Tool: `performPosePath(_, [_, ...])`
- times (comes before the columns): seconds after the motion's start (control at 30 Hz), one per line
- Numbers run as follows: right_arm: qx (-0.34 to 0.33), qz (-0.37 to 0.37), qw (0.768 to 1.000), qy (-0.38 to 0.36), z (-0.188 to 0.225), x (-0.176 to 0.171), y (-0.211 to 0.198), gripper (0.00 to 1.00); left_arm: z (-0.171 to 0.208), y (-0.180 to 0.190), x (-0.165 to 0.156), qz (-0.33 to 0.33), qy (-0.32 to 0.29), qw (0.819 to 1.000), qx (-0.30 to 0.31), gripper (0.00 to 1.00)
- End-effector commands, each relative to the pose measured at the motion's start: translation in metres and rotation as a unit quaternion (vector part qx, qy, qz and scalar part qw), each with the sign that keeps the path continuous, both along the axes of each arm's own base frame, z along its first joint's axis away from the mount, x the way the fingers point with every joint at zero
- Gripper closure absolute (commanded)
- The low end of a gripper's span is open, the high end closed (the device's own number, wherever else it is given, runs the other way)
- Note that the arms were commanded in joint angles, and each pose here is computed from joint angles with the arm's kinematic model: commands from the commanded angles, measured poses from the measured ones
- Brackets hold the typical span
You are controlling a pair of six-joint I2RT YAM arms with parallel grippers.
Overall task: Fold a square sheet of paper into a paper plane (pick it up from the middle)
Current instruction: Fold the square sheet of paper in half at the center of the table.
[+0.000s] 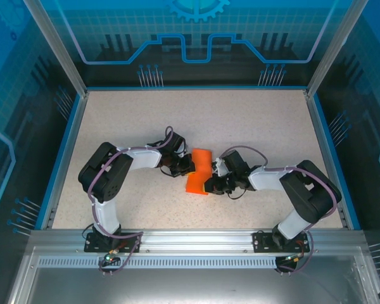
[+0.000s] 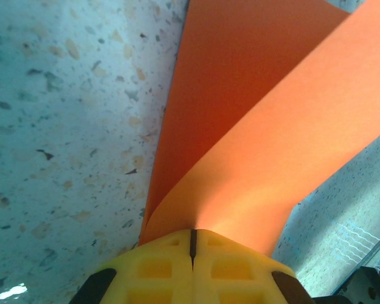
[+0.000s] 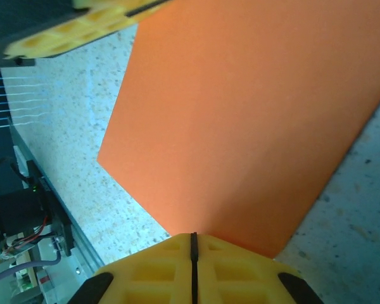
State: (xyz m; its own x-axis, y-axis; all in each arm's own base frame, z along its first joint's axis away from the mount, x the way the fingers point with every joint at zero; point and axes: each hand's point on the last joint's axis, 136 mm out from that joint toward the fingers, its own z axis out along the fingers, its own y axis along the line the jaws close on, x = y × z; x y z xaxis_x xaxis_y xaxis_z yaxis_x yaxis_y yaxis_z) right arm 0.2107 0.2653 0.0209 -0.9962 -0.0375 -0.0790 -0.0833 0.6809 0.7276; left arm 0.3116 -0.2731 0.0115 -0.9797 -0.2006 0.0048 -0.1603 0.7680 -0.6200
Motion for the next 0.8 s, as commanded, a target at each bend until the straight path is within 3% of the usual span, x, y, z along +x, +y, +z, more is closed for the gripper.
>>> performPosePath(0.0, [-0.039,-0.004,0.999,0.027,-0.024,-0.011,-0.011,0.92,-0.044,0.024,-0.027,0.002,0.056,0.995,0.079,1.00])
performPosePath(0.23, [-0.055,-0.005,0.998,0.043,-0.035,-0.021,-0.019,0.93,-0.044,0.025,-0.028,0.000,0.055,0.995,0.080,1.00])
performPosePath(0.43, [-0.017,-0.003,1.000,0.012,-0.008,-0.015,-0.010,0.92,-0.044,0.025,-0.028,0.000,0.056,0.995,0.081,1.00])
performPosePath(0.57, [-0.018,0.001,1.000,0.017,-0.011,-0.017,-0.009,0.92,-0.045,0.025,-0.028,0.000,0.056,0.995,0.081,1.00])
performPosePath(0.77, [-0.069,-0.001,0.997,0.044,-0.035,-0.024,-0.022,0.93,-0.044,0.024,-0.028,-0.002,0.056,0.995,0.080,1.00])
